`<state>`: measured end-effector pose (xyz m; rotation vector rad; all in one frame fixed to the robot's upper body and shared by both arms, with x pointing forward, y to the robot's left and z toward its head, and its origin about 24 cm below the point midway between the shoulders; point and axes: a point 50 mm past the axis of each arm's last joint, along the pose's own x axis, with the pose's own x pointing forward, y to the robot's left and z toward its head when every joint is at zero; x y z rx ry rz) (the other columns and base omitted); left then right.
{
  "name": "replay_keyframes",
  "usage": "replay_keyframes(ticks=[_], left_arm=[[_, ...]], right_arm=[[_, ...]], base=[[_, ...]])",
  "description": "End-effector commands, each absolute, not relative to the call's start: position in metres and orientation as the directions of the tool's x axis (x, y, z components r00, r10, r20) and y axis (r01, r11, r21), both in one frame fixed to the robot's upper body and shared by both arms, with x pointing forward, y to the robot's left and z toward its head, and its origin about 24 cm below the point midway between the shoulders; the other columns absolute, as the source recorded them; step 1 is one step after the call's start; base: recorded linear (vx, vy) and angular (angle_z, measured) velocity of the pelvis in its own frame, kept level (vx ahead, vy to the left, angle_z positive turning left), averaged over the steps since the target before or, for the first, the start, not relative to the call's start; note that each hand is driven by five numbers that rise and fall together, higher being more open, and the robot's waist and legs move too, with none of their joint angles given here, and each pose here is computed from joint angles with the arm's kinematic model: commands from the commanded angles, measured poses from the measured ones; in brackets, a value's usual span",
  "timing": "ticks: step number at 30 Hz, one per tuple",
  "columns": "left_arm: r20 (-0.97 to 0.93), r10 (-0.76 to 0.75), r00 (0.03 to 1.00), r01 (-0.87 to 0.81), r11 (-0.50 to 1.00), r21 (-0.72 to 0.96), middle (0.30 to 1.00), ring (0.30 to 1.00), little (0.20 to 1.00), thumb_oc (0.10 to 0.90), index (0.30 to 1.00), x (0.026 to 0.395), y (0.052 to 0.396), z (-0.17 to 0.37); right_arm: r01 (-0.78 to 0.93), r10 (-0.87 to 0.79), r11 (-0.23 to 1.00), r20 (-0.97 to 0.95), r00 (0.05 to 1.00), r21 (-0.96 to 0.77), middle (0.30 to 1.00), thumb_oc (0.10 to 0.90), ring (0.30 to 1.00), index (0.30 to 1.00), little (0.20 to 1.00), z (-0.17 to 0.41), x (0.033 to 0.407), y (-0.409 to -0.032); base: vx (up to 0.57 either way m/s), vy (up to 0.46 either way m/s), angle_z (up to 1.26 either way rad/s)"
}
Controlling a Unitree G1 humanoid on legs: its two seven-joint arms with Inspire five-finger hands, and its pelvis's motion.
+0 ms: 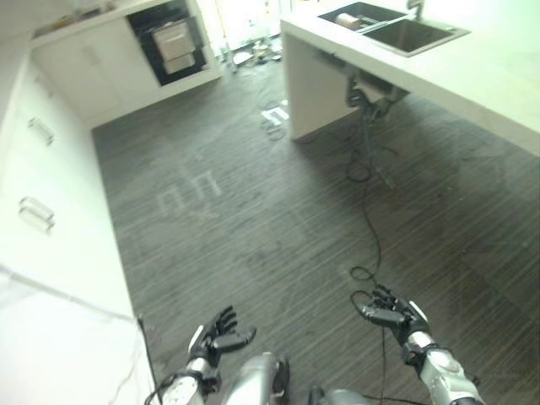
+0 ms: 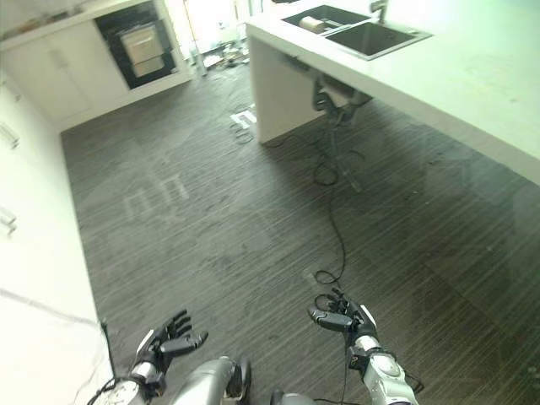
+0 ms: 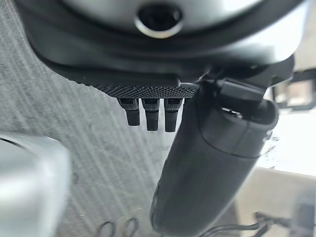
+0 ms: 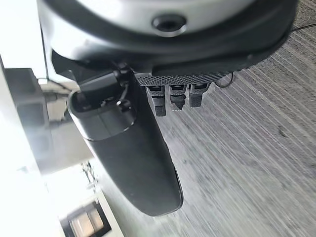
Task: Place the dishes in the dishwasher.
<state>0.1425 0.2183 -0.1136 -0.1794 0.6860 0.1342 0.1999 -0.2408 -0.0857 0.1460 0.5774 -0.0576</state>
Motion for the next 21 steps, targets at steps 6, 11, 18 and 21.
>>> replay_keyframes(ticks=[6,11,18,21], left_arm=[[-0.506,0.105,0.856,-0.18,0.978,-0.102,0.9,0.9,0.9,0.8,0.9,0.158,0.229,-0.093],[-0.496,0.051,0.867,-0.082,0.996,-0.04,0.9,0.9,0.9,0.8,0.9,0.171,0.231,-0.091],[-0.475,0.036,0.879,-0.047,0.999,-0.011,0.9,0.9,0.9,0.8,0.9,0.194,0.231,-0.083],[-0.475,0.051,0.878,-0.057,0.998,0.001,0.9,0.9,0.9,0.8,0.9,0.198,0.233,-0.081]], right_arm=[[0.141,-0.084,0.987,-0.49,0.867,0.081,0.9,0.8,0.9,0.9,0.9,-0.076,0.2,-0.253],[0.257,-0.168,0.96,-0.5,0.85,0.115,0.9,0.8,0.9,0.9,0.9,-0.086,0.192,-0.255],[0.269,-0.185,0.957,-0.489,0.852,0.108,0.9,0.8,0.9,0.9,0.9,-0.088,0.187,-0.259],[0.27,-0.182,0.956,-0.493,0.851,0.114,0.9,0.8,0.9,0.9,0.9,-0.087,0.186,-0.268]], base=[[0.45,0.273,-0.49],[0.39,0.3,-0.18],[0.25,0.115,0.44],[0.27,-0.091,1.26]])
